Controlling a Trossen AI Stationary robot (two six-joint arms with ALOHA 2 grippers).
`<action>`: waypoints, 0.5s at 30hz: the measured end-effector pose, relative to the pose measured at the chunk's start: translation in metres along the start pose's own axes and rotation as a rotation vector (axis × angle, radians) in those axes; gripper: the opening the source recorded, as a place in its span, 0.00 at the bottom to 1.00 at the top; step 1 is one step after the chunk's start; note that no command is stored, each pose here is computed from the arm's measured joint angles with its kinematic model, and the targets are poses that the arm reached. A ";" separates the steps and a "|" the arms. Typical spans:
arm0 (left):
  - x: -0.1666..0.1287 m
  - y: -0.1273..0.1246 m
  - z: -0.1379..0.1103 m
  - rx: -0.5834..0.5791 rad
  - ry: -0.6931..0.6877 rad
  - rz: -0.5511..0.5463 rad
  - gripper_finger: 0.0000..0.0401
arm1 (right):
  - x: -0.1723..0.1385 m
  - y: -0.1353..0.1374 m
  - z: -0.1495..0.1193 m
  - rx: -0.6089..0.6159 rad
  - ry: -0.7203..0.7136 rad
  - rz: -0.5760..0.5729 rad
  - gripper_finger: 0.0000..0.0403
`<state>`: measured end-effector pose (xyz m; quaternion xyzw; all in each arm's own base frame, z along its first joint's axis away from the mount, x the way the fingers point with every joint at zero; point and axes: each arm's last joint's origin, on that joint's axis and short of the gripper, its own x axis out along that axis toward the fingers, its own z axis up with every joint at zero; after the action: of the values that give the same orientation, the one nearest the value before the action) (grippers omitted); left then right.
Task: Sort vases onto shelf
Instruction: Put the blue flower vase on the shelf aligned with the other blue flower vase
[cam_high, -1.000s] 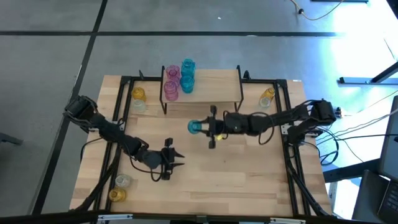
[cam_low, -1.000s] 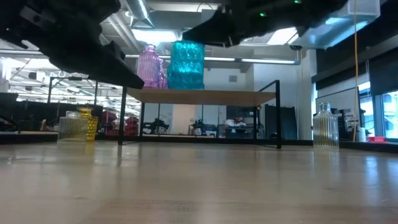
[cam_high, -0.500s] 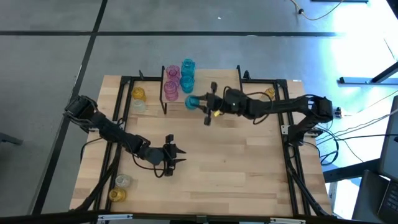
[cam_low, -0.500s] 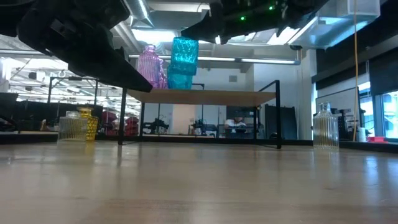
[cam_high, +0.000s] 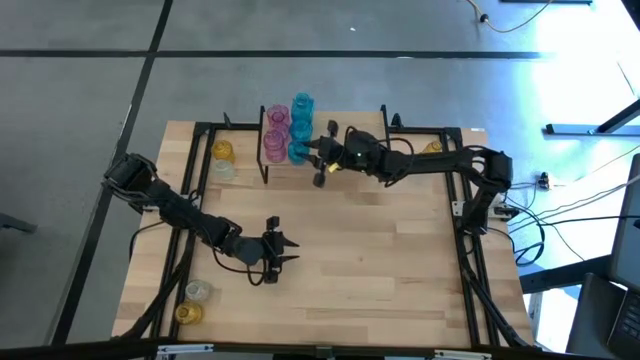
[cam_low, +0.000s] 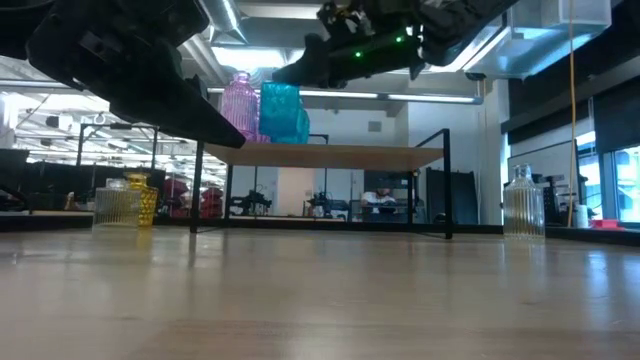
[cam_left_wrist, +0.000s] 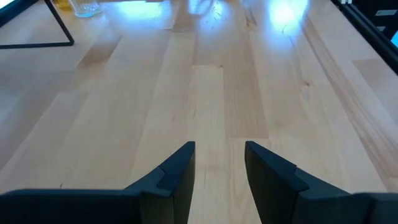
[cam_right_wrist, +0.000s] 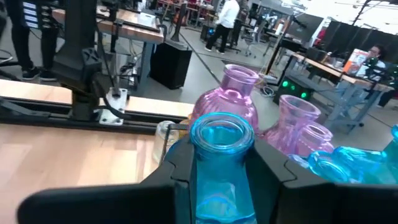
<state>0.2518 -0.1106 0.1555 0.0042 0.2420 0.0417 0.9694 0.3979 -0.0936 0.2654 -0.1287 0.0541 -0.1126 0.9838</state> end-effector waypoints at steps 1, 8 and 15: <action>0.000 0.000 0.000 0.000 0.000 0.000 0.33 | 0.000 -0.001 0.000 0.000 0.003 -0.005 0.20; 0.000 0.000 0.000 0.000 0.000 0.002 0.33 | 0.000 -0.010 -0.003 0.034 0.019 -0.071 0.20; 0.001 0.002 0.000 -0.003 0.000 0.009 0.33 | 0.003 -0.010 -0.007 0.056 0.021 -0.065 0.20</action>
<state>0.2527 -0.1086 0.1555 0.0040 0.2419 0.0464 0.9692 0.3972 -0.1055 0.2609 -0.1016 0.0570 -0.1475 0.9822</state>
